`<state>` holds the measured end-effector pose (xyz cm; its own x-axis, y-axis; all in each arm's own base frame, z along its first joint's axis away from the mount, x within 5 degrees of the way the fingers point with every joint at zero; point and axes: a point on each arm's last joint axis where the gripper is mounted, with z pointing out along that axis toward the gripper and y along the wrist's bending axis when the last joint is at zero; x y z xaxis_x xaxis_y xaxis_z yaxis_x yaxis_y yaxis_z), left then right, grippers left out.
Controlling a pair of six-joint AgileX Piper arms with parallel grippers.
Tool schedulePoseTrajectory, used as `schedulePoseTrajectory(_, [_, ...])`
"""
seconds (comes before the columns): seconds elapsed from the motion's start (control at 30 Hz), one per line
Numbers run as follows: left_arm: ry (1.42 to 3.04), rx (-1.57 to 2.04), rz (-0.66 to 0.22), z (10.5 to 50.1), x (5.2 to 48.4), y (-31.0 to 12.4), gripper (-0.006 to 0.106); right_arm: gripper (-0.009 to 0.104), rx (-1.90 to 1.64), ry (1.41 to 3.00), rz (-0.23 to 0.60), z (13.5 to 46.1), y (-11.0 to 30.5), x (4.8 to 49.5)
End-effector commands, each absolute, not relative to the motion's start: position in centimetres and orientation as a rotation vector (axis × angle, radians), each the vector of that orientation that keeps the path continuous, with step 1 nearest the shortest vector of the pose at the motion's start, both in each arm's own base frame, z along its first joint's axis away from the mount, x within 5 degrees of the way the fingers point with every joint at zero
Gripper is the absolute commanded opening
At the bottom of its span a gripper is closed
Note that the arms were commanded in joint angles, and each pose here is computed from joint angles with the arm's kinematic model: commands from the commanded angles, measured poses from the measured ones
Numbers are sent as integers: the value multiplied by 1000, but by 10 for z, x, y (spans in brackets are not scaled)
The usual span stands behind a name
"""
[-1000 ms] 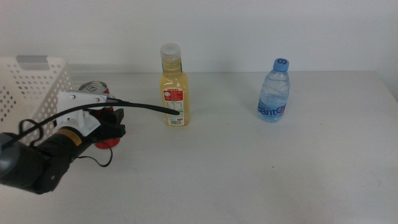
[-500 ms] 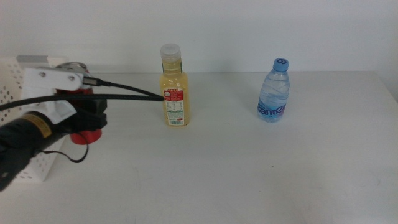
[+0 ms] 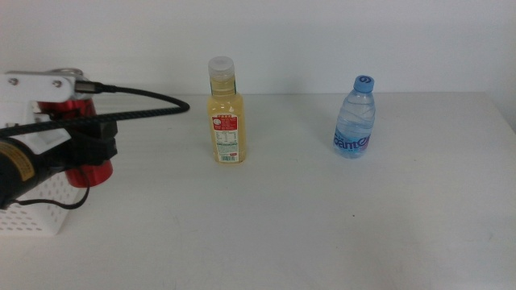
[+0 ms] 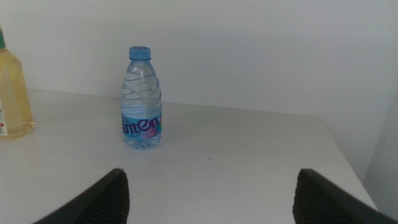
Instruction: Use arms to grab the bottles and put them into the dustbin to the left of the table.
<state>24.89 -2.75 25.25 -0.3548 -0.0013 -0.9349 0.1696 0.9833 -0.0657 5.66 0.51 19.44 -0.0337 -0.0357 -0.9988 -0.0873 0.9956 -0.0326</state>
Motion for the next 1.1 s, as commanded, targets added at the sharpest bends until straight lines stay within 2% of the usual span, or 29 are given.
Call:
schedulePoseTrajectory(0.0, [1768,96,-244,284,246,-30,-5,71,-99,1491,18,206,4,54])
schedulePoseTrajectory(0.17, [1837,23,-171,295,237,-22,-5,71,-99,1491,18,206,4,54])
schedulePoseTrajectory(0.37, [1996,35,19,332,234,-11,-5,71,-99,1491,18,206,4,54])
schedulePoseTrajectory(0.57, [2112,88,55,360,245,-11,-5,71,-99,1491,18,206,4,54])
schedulePoseTrajectory(0.8, [2320,151,126,367,277,-10,-5,71,-99,1491,18,206,4,54])
schedulePoseTrajectory(1.07, [2318,182,151,386,305,-11,-5,71,-99,1491,18,206,4,54])
